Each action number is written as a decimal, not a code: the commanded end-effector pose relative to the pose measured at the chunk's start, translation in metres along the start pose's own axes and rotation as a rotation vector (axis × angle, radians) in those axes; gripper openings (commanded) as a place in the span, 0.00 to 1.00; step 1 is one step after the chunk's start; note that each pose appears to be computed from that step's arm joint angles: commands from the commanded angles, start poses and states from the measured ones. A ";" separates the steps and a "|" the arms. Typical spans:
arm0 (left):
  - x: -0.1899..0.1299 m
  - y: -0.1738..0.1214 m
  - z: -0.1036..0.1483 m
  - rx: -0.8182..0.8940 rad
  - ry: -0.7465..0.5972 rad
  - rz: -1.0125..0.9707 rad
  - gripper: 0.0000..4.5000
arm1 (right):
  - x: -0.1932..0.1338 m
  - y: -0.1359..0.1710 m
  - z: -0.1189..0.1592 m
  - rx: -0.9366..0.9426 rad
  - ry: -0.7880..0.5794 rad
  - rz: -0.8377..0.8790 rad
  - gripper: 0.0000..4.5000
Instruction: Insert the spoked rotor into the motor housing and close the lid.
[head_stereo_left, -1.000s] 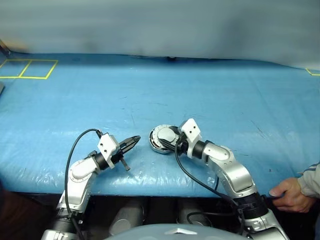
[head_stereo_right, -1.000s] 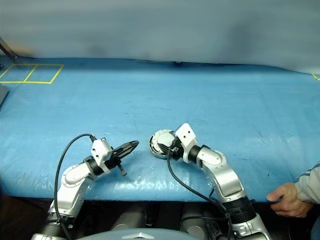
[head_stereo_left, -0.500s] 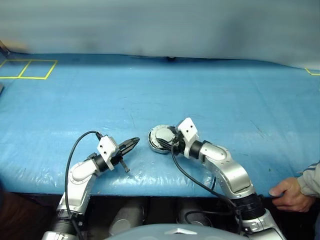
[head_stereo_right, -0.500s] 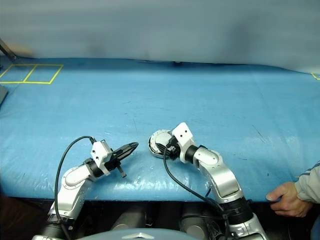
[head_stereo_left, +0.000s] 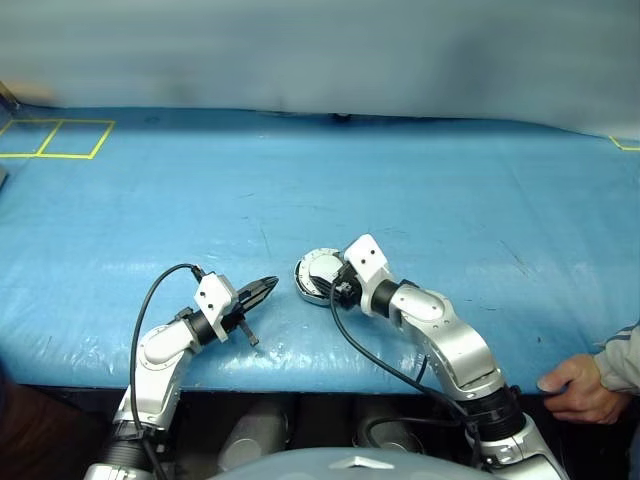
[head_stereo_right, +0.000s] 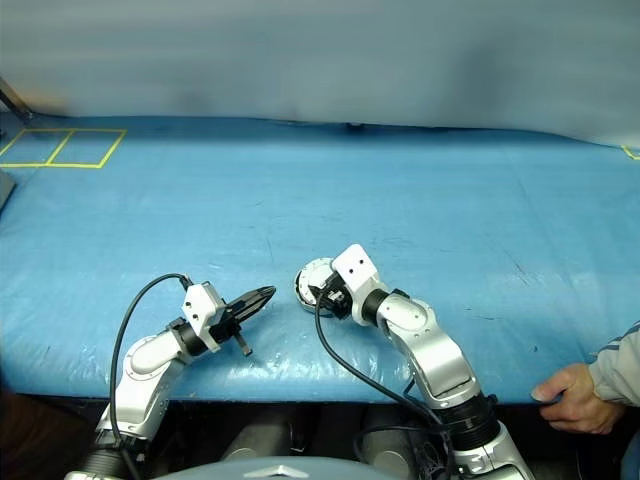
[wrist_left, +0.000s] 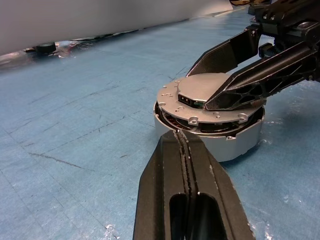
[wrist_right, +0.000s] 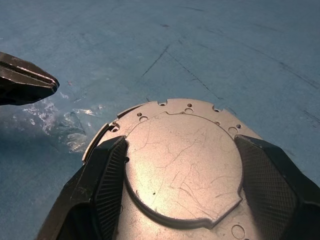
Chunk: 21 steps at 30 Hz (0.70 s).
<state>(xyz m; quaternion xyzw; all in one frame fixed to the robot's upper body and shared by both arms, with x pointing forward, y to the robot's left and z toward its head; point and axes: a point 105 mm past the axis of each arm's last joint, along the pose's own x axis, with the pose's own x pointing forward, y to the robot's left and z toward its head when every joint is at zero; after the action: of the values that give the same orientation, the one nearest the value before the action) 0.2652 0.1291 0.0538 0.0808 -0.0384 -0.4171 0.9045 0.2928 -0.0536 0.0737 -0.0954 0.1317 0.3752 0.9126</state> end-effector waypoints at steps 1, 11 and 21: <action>0.000 0.001 0.002 0.028 0.001 -0.002 0.00 | 0.000 0.006 0.010 -0.010 -0.026 0.016 0.68; 0.009 0.001 -0.014 -0.020 0.064 0.019 0.00 | -0.001 0.011 0.019 0.003 -0.063 0.049 0.68; 0.026 -0.005 -0.019 -0.059 0.071 -0.008 0.00 | -0.002 0.015 0.024 0.013 -0.085 0.077 0.68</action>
<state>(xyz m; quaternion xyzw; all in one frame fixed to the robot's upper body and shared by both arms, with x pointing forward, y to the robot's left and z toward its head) 0.2800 0.1118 0.0328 0.0699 0.0099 -0.4146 0.9073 0.2880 -0.0460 0.0781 -0.0792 0.1308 0.3939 0.9063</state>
